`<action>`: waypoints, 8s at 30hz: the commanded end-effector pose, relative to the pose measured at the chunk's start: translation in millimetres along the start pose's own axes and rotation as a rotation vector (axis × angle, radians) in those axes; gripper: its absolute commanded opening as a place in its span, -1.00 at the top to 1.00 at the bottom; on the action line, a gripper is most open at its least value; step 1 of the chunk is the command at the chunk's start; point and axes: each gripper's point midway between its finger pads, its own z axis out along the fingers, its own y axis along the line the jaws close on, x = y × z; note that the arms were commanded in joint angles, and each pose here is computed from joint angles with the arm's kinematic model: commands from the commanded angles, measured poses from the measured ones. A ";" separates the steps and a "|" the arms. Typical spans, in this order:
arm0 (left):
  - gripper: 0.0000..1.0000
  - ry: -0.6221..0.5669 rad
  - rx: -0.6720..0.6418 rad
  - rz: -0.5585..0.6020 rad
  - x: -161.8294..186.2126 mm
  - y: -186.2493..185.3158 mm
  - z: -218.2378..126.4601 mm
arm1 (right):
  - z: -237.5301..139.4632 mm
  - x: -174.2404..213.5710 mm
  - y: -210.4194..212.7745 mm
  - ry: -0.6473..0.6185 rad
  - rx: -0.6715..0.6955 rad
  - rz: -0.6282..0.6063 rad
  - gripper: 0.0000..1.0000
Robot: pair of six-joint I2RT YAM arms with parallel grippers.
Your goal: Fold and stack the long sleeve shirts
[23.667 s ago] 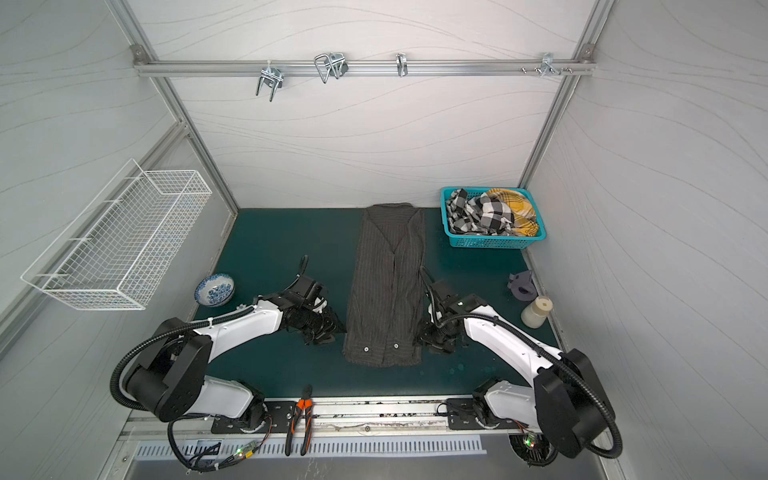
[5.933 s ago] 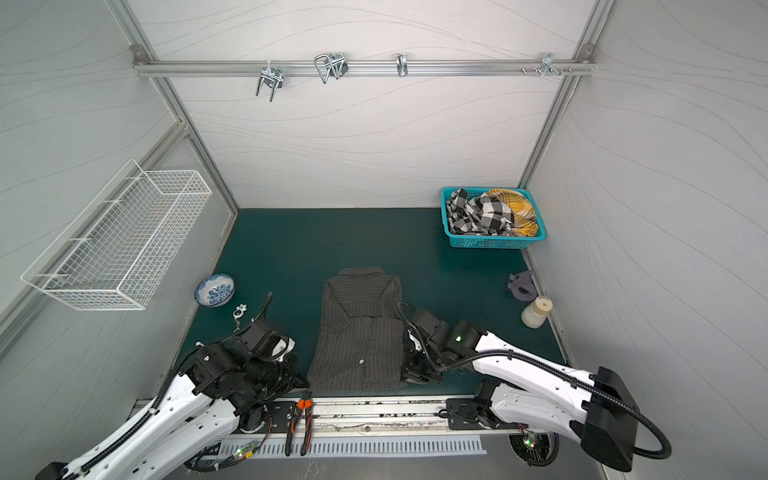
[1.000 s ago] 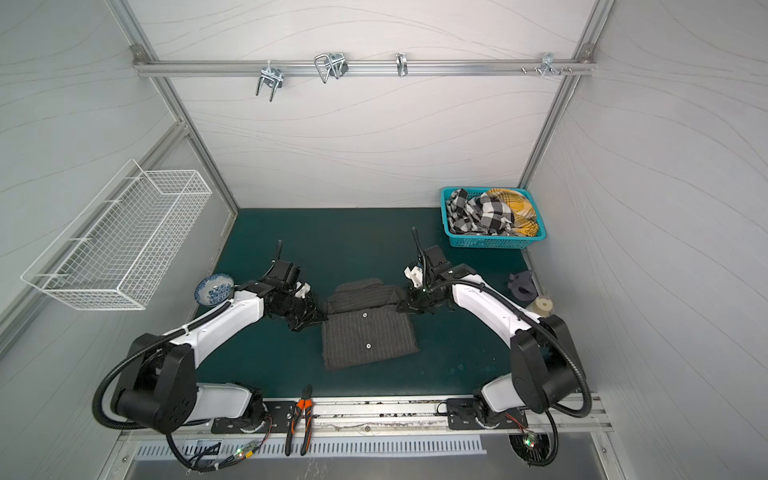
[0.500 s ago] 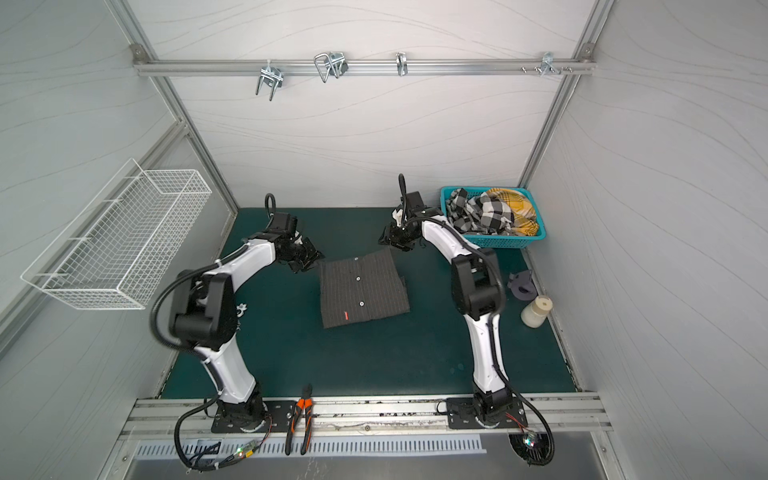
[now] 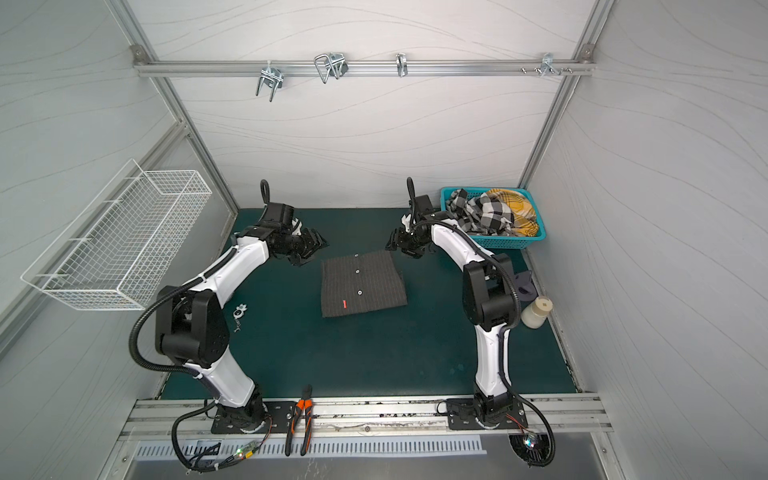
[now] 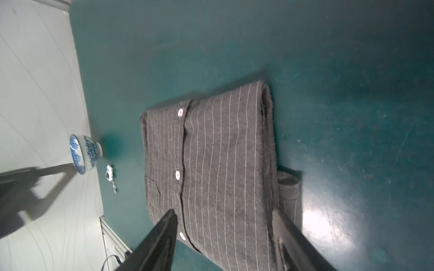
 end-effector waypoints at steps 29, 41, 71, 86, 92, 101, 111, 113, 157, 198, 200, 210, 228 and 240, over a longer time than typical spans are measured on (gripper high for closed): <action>-0.14 0.239 -0.240 0.251 122.7 18.5 31.4 | -31.2 168.9 -26.4 0.160 0.325 -0.065 -0.19; -0.26 0.321 -0.177 -0.023 49.1 64.9 66.5 | 33.9 64.0 -26.5 0.231 0.043 0.034 -0.31; 0.07 0.422 -0.166 -0.009 82.0 63.1 107.1 | 50.6 153.4 -9.4 0.371 -0.145 0.166 -0.41; 0.04 0.378 -0.169 0.020 68.0 53.4 78.0 | 5.6 142.1 -33.5 0.309 -0.143 0.218 -0.56; -0.02 0.310 -0.157 -0.049 42.7 66.3 43.6 | -8.6 120.2 -24.8 0.271 -0.172 0.212 -0.45; 0.07 0.384 -0.113 -0.112 59.2 69.5 71.6 | 19.8 105.5 -20.2 0.300 0.021 0.116 0.47; 0.43 0.459 -0.143 -0.054 99.6 66.0 100.4 | 43.1 153.6 -59.9 0.392 0.174 0.174 0.86; 0.47 0.476 -0.148 -0.045 109.2 68.4 102.6 | 40.5 161.5 -67.6 0.390 0.200 0.180 0.89; 0.28 0.468 -0.082 0.050 174.6 47.4 59.8 | -5.3 225.7 -105.5 0.285 0.450 0.162 0.24; -0.31 0.304 0.099 -0.165 189.1 86.2 -29.1 | -43.4 237.7 -48.1 0.126 0.175 0.129 0.49; -0.36 0.327 0.100 -0.179 188.7 85.0 -21.6 | -39.6 238.2 -51.6 0.135 0.177 0.143 0.50; -0.66 0.371 0.090 -0.198 190.6 77.6 25.8 | -19.0 243.3 -83.0 0.190 0.241 0.195 0.51; -0.60 0.422 -0.013 -0.210 221.3 107.4 96.9 | -2.1 257.8 -123.1 0.258 0.261 0.296 0.55; -0.33 0.429 0.078 -0.205 223.3 93.8 125.7 | 2.6 254.7 -121.1 0.273 0.229 0.296 0.55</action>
